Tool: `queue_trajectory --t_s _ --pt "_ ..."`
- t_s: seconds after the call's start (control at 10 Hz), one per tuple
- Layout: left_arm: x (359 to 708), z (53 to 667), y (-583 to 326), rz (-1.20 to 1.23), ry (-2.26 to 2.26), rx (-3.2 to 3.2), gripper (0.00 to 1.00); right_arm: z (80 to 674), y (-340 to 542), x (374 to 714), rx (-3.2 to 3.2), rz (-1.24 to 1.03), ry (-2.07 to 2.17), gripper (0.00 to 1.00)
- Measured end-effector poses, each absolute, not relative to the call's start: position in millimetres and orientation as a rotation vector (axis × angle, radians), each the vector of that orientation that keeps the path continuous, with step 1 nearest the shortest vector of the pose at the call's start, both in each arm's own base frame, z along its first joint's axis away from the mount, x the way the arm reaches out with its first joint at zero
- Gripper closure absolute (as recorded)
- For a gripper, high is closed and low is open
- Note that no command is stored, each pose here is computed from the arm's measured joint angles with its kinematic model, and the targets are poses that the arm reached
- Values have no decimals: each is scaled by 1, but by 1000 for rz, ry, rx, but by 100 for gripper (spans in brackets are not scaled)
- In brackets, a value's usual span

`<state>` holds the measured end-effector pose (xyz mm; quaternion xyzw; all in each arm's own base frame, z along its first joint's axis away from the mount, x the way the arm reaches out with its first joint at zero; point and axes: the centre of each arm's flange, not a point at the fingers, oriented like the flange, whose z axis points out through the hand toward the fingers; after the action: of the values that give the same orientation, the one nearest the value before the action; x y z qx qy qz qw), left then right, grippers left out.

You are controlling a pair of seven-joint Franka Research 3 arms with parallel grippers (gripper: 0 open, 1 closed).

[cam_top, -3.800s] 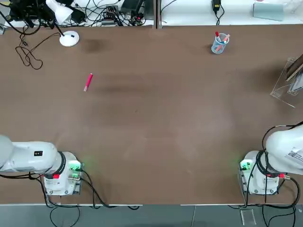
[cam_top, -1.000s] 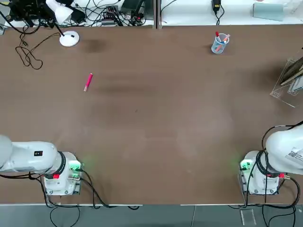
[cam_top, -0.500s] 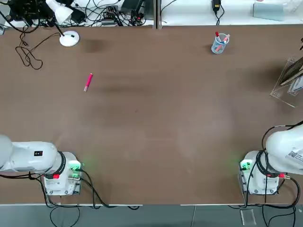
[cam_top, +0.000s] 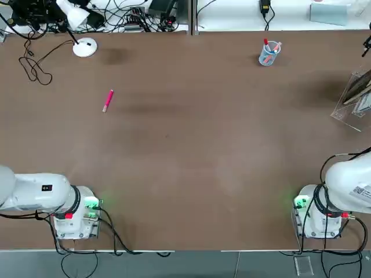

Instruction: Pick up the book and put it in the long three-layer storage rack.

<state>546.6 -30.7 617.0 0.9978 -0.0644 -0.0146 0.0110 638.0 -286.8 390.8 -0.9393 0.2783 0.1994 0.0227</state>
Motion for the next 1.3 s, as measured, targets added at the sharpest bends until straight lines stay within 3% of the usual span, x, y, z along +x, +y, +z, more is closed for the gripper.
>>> queue_trajectory --t_s 1.3 --pt "548 615 -30 -49 -199 3112 0 417 -194 680 -3016 427 -58 0"
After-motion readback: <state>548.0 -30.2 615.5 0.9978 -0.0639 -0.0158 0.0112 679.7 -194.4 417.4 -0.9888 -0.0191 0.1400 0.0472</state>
